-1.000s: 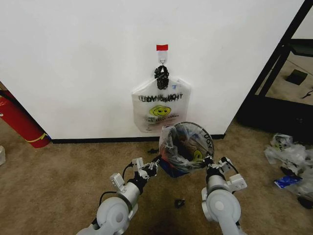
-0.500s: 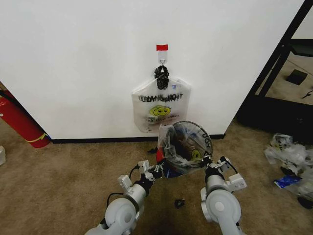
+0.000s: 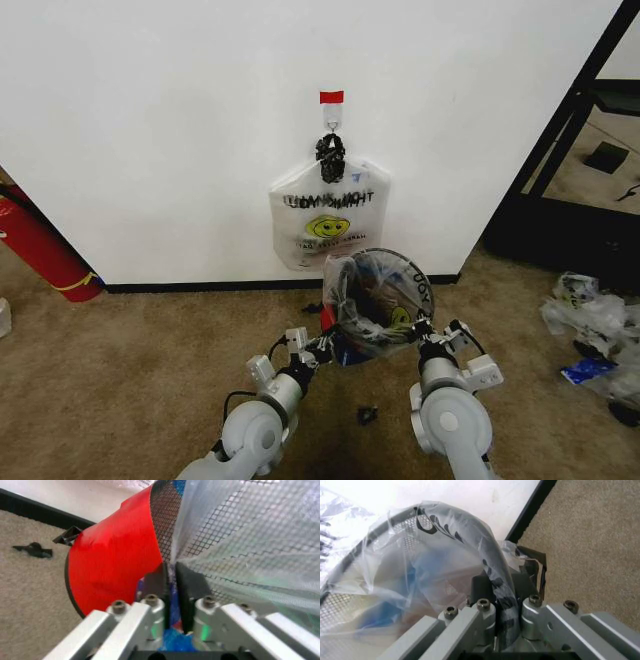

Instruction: Pick up the garbage bag from the wall and place it over the trash bin.

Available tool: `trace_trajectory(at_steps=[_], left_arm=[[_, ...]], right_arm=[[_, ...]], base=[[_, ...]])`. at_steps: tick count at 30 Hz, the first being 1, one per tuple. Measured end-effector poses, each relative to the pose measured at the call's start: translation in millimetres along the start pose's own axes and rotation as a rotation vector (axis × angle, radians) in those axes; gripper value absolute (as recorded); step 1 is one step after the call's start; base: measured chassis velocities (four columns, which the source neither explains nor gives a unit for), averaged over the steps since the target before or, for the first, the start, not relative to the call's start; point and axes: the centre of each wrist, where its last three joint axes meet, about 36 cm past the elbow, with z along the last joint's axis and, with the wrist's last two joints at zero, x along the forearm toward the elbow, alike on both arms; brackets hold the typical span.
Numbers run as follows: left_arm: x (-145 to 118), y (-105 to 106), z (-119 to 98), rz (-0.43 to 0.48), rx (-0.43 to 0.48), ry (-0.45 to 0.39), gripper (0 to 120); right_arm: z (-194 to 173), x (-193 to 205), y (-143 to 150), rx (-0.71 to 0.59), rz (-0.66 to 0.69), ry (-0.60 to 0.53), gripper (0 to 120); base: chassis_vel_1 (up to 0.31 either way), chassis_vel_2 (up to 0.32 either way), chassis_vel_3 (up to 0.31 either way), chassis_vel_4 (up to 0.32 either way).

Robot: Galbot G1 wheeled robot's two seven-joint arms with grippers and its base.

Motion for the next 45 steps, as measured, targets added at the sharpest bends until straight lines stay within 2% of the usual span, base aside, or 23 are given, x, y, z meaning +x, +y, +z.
trace_trajectory(at_steps=[3,6,7,9,15,18,19,21,24,26,28,29,32,33,34,35,45], left_arm=[[4,-1,-4,-0.004,-0.016,0.012,22],[7,-3,-7,-0.004,-0.023,0.017,25],[12,-5,-10,0.001,-0.036,0.016,36],[24,-9,-18,0.013,-0.069,0.009,46],[38,-8,-28,0.03,-0.108,0.008,66],[43,-6,-28,0.03,-0.136,0.01,79],[43,-6,-28,0.03,-0.136,0.01,79],[44,-5,-26,0.029,-0.152,0.007,88],[48,-7,-32,0.022,-0.155,-0.029,98],[53,-7,-47,-0.016,-0.156,-0.116,100],[55,-6,-50,-0.025,-0.156,-0.135,100],[63,-6,-61,-0.055,-0.178,-0.209,100],[78,-4,-71,-0.085,-0.344,-0.288,100],[78,-4,-71,-0.085,-0.344,-0.288,100],[85,-2,-72,-0.086,-0.453,-0.31,100],[89,-9,-72,-0.08,-0.493,-0.332,100],[91,-30,-76,-0.06,-0.512,-0.381,100]], right_arm=[[0,-1,-1,0.001,0.002,0.001,1],[1,-1,-1,0.001,0.003,0.001,1],[0,-2,-1,0.002,0.005,-0.001,1],[-1,-6,-3,0.002,0.011,-0.007,1],[-2,-10,-2,-0.008,0.02,-0.01,1],[-4,-11,-3,-0.012,0.025,-0.01,1],[-4,-11,-3,-0.012,0.025,-0.01,1],[-5,-12,-3,-0.015,0.028,-0.011,1],[-7,-12,-4,-0.012,0.028,-0.011,1],[-2,-10,-2,0.018,0.032,0.016,1],[0,-10,-1,0.027,0.033,0.025,1],[9,-9,0,0.042,0.031,0.05,1],[19,-6,5,0.055,0.02,0.077,1],[19,-6,5,0.055,0.02,0.077,1],[23,-6,8,0.07,0.018,0.102,1],[29,-11,11,0.113,0.03,0.141,1],[49,-26,19,0.279,0.022,0.217,1]], base=[[0.0,0.0,0.0,0.0],[0.0,0.0,0.0,0.0],[0.0,0.0,0.0,0.0],[0.0,0.0,0.0,0.0],[0.0,0.0,0.0,0.0],[0.0,0.0,0.0,0.0],[0.0,0.0,0.0,0.0],[0.0,0.0,0.0,0.0],[0.0,0.0,0.0,0.0],[0.0,0.0,0.0,0.0],[0.0,0.0,0.0,0.0],[0.0,0.0,0.0,0.0],[0.0,0.0,0.0,0.0],[0.0,0.0,0.0,0.0],[0.0,0.0,0.0,0.0],[0.0,0.0,0.0,0.0],[0.0,0.0,0.0,0.0]])
